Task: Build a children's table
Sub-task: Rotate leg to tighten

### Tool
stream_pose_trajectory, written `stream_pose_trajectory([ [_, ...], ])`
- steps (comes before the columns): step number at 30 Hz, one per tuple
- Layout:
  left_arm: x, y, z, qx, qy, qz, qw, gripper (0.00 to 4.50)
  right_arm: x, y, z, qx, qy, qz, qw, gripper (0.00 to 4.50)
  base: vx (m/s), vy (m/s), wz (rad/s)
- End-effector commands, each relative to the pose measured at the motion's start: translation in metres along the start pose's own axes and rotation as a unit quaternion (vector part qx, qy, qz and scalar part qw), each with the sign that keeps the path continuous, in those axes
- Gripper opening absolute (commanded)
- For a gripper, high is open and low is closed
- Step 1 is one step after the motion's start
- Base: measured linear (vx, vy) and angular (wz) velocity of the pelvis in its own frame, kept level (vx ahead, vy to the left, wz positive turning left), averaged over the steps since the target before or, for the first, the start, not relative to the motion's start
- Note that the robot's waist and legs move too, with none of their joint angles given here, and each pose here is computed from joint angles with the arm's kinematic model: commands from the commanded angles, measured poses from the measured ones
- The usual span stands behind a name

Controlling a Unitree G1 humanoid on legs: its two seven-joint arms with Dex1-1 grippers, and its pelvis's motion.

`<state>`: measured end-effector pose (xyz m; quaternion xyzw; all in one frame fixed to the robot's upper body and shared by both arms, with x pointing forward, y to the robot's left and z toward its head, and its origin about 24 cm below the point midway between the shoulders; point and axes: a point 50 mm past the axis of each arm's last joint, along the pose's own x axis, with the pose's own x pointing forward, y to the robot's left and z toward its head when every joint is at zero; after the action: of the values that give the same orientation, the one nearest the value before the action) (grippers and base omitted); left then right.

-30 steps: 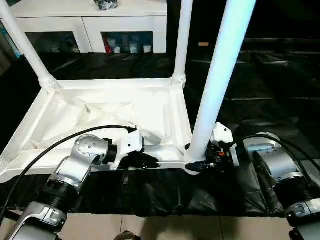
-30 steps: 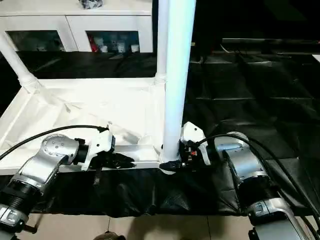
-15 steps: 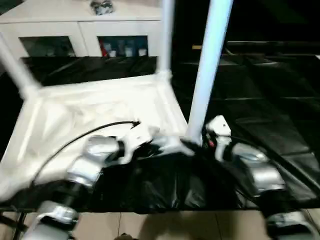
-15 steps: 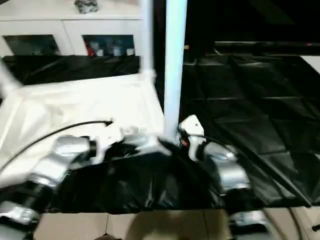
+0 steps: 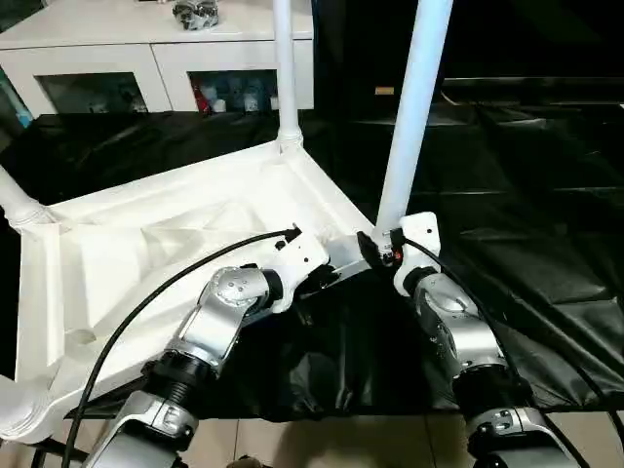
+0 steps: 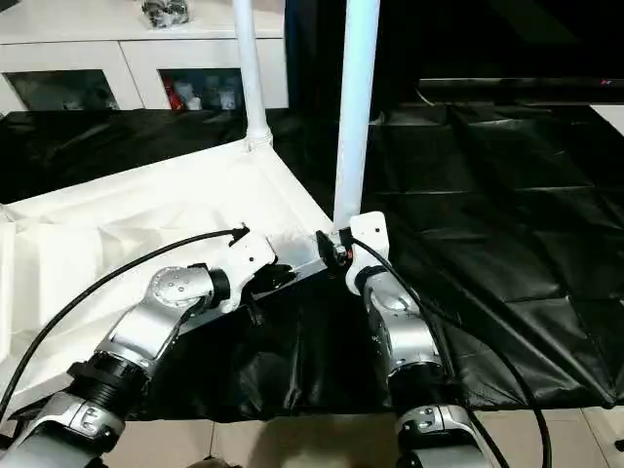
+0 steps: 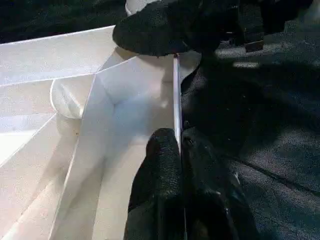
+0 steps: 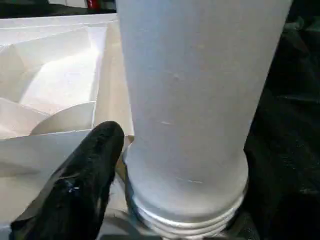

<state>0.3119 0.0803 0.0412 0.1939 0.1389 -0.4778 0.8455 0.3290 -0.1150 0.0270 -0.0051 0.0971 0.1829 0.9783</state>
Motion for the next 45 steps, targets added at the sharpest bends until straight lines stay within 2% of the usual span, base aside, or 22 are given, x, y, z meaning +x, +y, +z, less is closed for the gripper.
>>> stream_pose_trajectory([
  [1, 0.011, -0.009, 0.015, 0.028, -0.026, -0.033, 0.999, 0.00, 0.004, 0.031, -0.006, -0.010, 0.008, 0.081, 0.997, 3.97, 0.000, 0.000, 0.00],
  [4, -0.002, -0.003, 0.003, 0.037, -0.014, -0.046, 0.998, 0.00, -0.003, 0.010, -0.004, -0.049, 0.009, 0.094, 0.994, 3.97, 0.000, 0.000, 0.00],
  [5, -0.002, -0.003, 0.003, 0.037, -0.014, -0.046, 0.998, 0.00, -0.003, 0.010, -0.004, -0.049, 0.009, 0.094, 0.994, 3.97, 0.000, 0.000, 0.00],
  [7, -0.015, -0.002, -0.007, 0.043, -0.007, -0.079, 0.996, 0.00, -0.009, -0.012, 0.001, -0.082, 0.014, 0.133, 0.988, 3.97, 0.000, 0.000, 0.00],
  [10, -0.019, -0.002, -0.009, 0.041, -0.008, -0.089, 0.995, 0.00, -0.012, -0.019, 0.004, -0.101, 0.019, 0.165, 0.981, 3.97, 0.000, 0.000, 0.00],
  [11, -0.023, 0.000, -0.010, 0.040, -0.010, -0.092, 0.995, 0.00, -0.016, -0.023, 0.004, -0.119, 0.030, 0.203, 0.972, 3.97, 0.000, 0.000, 0.00],
  [12, -0.023, 0.000, -0.010, 0.040, -0.010, -0.092, 0.995, 0.00, -0.016, -0.023, 0.004, -0.119, 0.030, 0.203, 0.972, 3.97, 0.000, 0.000, 0.00],
  [14, -0.029, 0.001, -0.011, 0.038, -0.013, -0.110, 0.993, 0.00, -0.020, -0.029, 0.005, -0.134, 0.047, 0.254, 0.957, 3.97, 0.000, 0.000, 0.00],
  [19, -0.038, 0.003, -0.014, 0.044, -0.011, -0.144, 0.989, 0.00, -0.029, -0.035, 0.008, -0.145, 0.070, 0.338, 0.927, 3.97, 0.000, 0.000, 0.00],
  [23, -0.043, 0.005, -0.015, 0.047, -0.004, -0.166, 0.985, 0.00, -0.035, -0.034, 0.011, -0.139, 0.079, 0.398, 0.904, 3.97, 0.000, 0.000, 0.00],
  [24, -0.044, 0.005, -0.016, 0.049, -0.002, -0.171, 0.984, 0.00, -0.036, -0.033, 0.011, -0.139, 0.080, 0.412, 0.897, 3.80, 0.000, 0.000, 0.00],
  [25, -0.046, 0.005, -0.018, 0.051, 0.003, -0.185, 0.981, 0.00, -0.039, -0.030, 0.010, -0.141, 0.083, 0.438, 0.884, 3.71, 0.000, 0.000, 0.00],
  [27, -0.047, 0.005, -0.018, 0.052, 0.005, -0.191, 0.980, 0.00, -0.040, -0.029, 0.010, -0.144, 0.087, 0.448, 0.878, 3.63, 0.000, 0.000, 0.00],
  [28, -0.048, 0.005, -0.019, 0.054, 0.009, -0.198, 0.979, 0.00, -0.041, -0.027, 0.008, -0.148, 0.094, 0.463, 0.869, 3.51, 0.000, 0.000, 0.00],
  [29, -0.048, 0.005, -0.019, 0.055, 0.009, -0.198, 0.979, 0.00, -0.042, -0.027, 0.008, -0.149, 0.095, 0.465, 0.868, 3.37, 0.000, 0.000, 0.00],
  [31, -0.049, 0.005, -0.020, 0.053, 0.010, -0.208, 0.977, 0.00, -0.043, -0.024, 0.008, -0.155, 0.102, 0.484, 0.855, 3.21, 0.000, 0.000, 0.00],
  [38, -0.046, 0.005, -0.019, 0.050, 0.009, -0.213, 0.976, 0.00, -0.046, -0.020, 0.009, -0.149, 0.091, 0.497, 0.850, 2.77, 0.000, 0.000, 0.00],
  [42, -0.041, 0.009, -0.021, 0.043, 0.016, -0.169, 0.985, 0.00, -0.046, -0.014, 0.000, -0.112, 0.075, 0.475, 0.870, 2.73, 0.000, 0.000, 0.00],
  [43, -0.035, 0.011, -0.020, 0.040, 0.016, -0.133, 0.990, 0.00, -0.044, -0.009, -0.002, -0.105, 0.053, 0.448, 0.886, 2.72, 0.000, 0.000, 0.00],
  [45, -0.030, 0.013, -0.018, 0.038, 0.016, -0.103, 0.994, 0.00, -0.042, -0.005, -0.004, -0.091, 0.038, 0.425, 0.900, 2.72, 0.000, 0.000, 0.00],
])
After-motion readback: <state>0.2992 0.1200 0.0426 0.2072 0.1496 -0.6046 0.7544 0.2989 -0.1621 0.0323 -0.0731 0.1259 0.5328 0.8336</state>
